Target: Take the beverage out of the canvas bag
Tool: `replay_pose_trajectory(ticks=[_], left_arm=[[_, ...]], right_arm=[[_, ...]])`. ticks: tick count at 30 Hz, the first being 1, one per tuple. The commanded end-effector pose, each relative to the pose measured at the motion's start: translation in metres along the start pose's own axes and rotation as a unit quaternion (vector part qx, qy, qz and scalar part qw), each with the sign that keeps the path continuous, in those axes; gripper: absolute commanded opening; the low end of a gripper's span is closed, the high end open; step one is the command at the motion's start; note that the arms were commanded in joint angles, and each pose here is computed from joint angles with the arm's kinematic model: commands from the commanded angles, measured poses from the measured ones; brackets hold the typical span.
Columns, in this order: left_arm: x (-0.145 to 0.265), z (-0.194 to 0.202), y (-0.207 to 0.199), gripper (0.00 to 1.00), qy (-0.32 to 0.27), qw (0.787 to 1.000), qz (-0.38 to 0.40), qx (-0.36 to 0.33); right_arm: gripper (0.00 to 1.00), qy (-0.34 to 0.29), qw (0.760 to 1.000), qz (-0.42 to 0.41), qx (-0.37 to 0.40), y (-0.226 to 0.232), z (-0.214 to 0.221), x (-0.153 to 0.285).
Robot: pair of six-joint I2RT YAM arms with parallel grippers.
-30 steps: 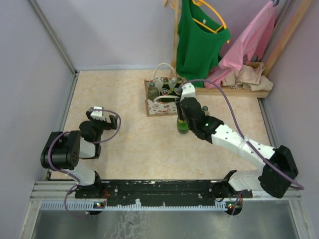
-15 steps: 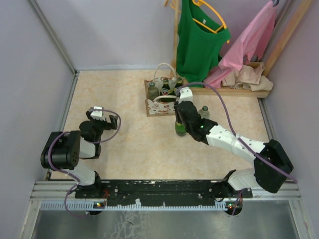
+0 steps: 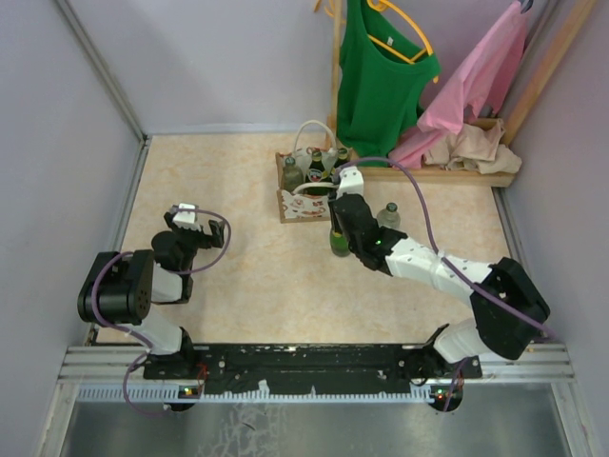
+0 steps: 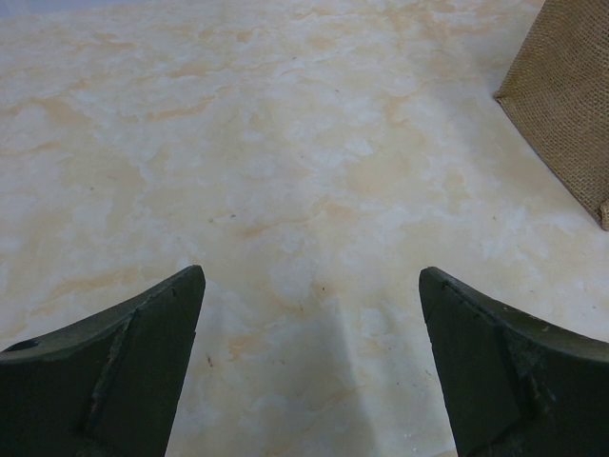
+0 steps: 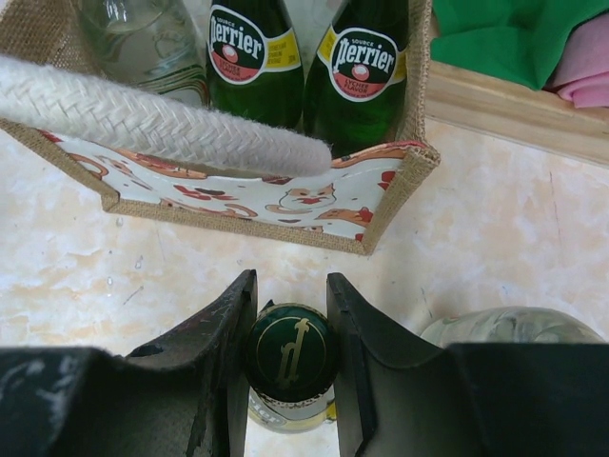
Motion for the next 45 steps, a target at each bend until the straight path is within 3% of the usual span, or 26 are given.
replay_pose_trajectory(ticks=[1, 7, 16, 24, 34, 39, 45], left_arm=[[-0.004, -0.005, 0.001, 1.00, -0.011, 1.000, 0.000, -0.007], [-0.004, -0.005, 0.001, 1.00, -0.011, 1.000, 0.000, -0.006], [-0.004, -0.005, 0.000, 1.00, -0.011, 1.000, 0.000, -0.007], [-0.004, -0.005, 0.001, 1.00, -0.010, 1.000, 0.000, -0.007], [-0.004, -0.005, 0.001, 1.00, -0.011, 1.000, 0.000, -0.007], [-0.004, -0.005, 0.001, 1.00, -0.010, 1.000, 0.000, -0.006], [-0.004, -0.005, 0.001, 1.00, -0.011, 1.000, 0.000, -0.007]], right_arm=[[0.00, -0.089, 0.995, 0.000, -0.050, 0.005, -0.032, 0.002], [0.05, -0.085, 0.995, 0.005, -0.048, 0.000, -0.026, 0.007], [0.53, -0.090, 0.995, 0.004, -0.046, -0.003, -0.033, 0.014], [0.58, -0.105, 0.993, -0.003, -0.048, -0.005, -0.047, 0.024], [0.62, -0.203, 0.978, -0.016, -0.046, -0.007, -0.116, 0.052], [0.62, -0.235, 0.971, -0.003, -0.041, -0.001, -0.152, 0.049], [0.60, -0.231, 0.971, 0.015, -0.058, -0.007, -0.183, 0.020]])
Point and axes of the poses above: each gripper's point midway between its finger pads, its own x axis back along the fingers, its own y axis along the line the jaws close on, z = x × y, the point moved 9 cm from there along x, back along the fingers, and after that the axes turned 6 degrees about -x, right-handed, at the moved point
